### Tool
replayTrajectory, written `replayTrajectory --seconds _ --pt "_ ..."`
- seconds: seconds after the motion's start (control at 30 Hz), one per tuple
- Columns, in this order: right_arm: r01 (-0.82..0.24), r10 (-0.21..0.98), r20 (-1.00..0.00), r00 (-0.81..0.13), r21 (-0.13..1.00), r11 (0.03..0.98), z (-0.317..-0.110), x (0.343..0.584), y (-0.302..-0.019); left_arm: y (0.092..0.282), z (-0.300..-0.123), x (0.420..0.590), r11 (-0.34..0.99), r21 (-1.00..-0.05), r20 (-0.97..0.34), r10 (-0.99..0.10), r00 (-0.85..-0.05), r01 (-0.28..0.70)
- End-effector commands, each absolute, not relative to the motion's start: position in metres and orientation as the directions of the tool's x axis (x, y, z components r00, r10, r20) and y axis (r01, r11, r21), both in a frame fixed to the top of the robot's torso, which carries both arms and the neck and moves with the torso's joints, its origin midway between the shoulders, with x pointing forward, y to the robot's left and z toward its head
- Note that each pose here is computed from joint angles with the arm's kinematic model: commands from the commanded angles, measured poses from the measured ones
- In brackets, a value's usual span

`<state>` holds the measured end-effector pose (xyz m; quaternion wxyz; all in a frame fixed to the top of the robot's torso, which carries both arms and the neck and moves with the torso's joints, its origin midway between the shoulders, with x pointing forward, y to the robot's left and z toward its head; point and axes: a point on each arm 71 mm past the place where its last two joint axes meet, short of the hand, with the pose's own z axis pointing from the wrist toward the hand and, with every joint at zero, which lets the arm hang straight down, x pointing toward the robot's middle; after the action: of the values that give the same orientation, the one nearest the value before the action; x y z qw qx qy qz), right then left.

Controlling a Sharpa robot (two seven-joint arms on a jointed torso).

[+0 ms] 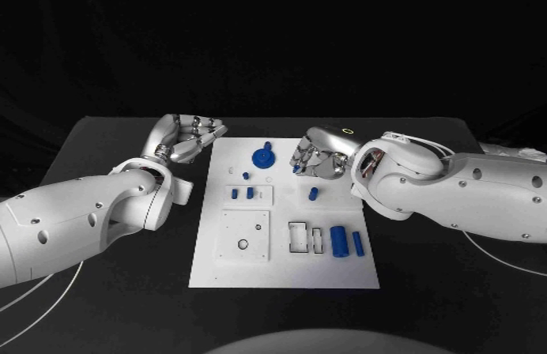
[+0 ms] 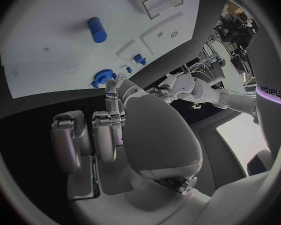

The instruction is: Assemble the parts on the task board

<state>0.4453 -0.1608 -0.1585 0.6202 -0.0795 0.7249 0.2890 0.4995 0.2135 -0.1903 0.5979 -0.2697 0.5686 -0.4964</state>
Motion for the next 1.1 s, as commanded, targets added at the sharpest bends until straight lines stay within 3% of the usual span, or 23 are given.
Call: replayTrajectory --seconds 0.03,0.5,1.1 --pt "-0.490 0.277 -0.925 -0.261 0.374 0.787 -0.158 0.442 -0.151 0.211 -0.190 0.500 0.352 -0.888 -0.407 -0.901 -0.152 0.295" --pt "-0.548 0.240 -0.906 -0.347 0.404 0.732 -0.164 0.427 -0.117 0.210 -0.190 0.502 0.352 -0.887 -0.409 -0.900 -0.153 0.298" --pt "-0.620 0.094 -0.922 -0.377 0.326 0.714 -0.183 0.414 -0.095 0.209 -0.191 0.502 0.352 -0.887 -0.410 -0.899 -0.155 0.299"
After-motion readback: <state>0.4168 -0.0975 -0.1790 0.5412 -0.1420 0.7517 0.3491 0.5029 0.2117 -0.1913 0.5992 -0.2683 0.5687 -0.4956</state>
